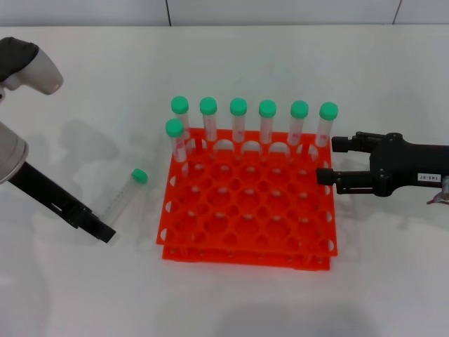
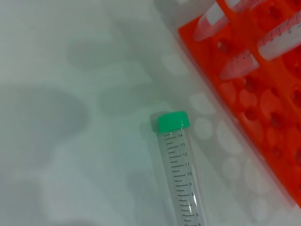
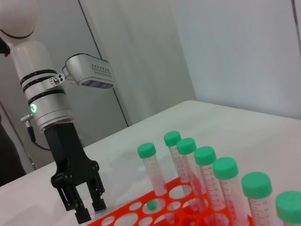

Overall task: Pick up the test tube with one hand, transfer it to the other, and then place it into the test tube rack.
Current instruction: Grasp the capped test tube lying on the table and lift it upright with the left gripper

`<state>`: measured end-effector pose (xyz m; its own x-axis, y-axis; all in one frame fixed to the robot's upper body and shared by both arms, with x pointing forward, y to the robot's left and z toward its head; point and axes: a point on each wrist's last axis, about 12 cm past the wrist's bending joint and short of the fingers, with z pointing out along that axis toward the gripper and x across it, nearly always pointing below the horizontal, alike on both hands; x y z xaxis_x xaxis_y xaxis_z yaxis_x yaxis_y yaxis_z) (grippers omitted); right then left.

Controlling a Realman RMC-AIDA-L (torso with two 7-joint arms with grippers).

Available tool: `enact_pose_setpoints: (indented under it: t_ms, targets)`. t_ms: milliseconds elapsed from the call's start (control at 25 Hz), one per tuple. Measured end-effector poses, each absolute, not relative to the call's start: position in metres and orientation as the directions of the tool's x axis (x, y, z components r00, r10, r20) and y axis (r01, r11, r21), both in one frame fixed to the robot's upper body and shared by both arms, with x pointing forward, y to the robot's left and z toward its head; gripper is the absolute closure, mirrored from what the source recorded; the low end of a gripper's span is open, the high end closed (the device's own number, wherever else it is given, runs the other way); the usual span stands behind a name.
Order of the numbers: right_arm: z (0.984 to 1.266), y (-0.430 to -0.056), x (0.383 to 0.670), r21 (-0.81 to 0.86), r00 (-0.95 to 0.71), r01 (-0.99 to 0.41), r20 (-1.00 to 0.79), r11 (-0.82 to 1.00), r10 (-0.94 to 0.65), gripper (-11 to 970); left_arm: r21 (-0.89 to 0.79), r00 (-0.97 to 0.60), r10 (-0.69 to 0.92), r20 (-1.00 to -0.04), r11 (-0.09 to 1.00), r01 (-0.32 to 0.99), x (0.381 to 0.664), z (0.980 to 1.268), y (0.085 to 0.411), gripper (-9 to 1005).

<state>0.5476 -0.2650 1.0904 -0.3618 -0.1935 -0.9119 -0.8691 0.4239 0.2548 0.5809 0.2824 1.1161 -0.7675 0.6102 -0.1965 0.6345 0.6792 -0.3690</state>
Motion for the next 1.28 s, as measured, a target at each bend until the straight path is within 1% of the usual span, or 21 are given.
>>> enact_pose_setpoints:
  t_ms: [240, 480, 920, 1280]
  targets:
    - [1.0903, -0.2655, 0.5475, 0.255, -0.362, -0.868, -0.912, 0.426, -0.192, 130, -0.36, -0.766, 0.613, -0.195, 0.681, 0.637, 0.5817, 1.1156, 0.2822, 481]
    - [1.0901, -0.2652, 0.5472, 0.255, -0.362, -0.868, -0.912, 0.425, -0.192, 130, -0.328, -0.775, 0.606, -0.18, 0.706, 0.628, 0.5846, 1.1148, 0.2849, 595]
    - [1.0902, -0.2652, 0.5476, 0.251, -0.358, -0.868, -0.914, 0.428, -0.191, 129, -0.322, -0.771, 0.611, -0.18, 0.704, 0.632, 0.5854, 1.1139, 0.2824, 600]
    - [1.0902, -0.2653, 0.5479, 0.25, -0.358, -0.868, -0.914, 0.43, -0.19, 130, -0.318, -0.772, 0.608, -0.183, 0.706, 0.632, 0.5862, 1.1139, 0.2822, 684]
